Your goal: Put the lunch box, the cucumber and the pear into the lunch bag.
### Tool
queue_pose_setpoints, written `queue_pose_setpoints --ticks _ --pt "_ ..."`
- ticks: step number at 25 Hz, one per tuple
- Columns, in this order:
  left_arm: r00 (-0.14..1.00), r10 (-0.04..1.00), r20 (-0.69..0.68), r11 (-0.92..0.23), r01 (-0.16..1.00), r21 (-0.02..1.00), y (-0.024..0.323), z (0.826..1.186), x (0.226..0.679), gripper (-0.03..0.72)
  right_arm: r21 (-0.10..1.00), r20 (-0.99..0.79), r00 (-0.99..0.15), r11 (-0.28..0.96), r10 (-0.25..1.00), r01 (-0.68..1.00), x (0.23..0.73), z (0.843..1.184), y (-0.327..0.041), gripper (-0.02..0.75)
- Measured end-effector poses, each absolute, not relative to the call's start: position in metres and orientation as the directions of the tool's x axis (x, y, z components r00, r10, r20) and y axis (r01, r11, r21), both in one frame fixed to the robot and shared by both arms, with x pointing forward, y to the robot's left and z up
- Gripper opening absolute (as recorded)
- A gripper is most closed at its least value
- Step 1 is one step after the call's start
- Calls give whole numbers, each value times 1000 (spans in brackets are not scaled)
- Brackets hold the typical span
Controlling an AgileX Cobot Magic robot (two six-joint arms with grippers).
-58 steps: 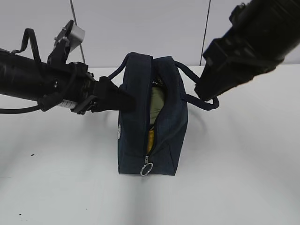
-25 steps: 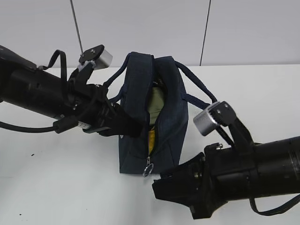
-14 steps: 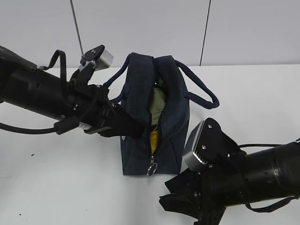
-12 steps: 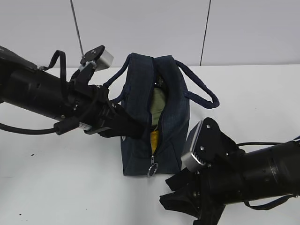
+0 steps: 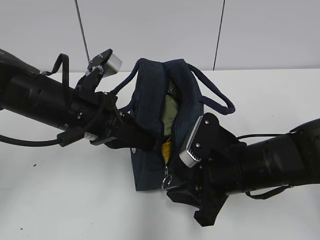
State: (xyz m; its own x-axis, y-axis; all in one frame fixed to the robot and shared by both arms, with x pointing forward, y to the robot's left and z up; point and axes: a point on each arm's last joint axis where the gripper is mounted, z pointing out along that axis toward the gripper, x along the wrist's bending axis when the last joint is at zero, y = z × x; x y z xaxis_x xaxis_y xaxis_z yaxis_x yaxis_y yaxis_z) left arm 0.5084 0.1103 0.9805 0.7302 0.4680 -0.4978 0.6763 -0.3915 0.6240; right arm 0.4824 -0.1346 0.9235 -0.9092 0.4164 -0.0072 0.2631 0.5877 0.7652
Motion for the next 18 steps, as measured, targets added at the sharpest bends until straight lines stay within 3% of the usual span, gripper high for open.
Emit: queue_pose_setpoints --ticks 18 --pt "727 460 -510 -388 681 621 110 981 508 38 759 15 -921 596 388 264 500 906 -124 378"
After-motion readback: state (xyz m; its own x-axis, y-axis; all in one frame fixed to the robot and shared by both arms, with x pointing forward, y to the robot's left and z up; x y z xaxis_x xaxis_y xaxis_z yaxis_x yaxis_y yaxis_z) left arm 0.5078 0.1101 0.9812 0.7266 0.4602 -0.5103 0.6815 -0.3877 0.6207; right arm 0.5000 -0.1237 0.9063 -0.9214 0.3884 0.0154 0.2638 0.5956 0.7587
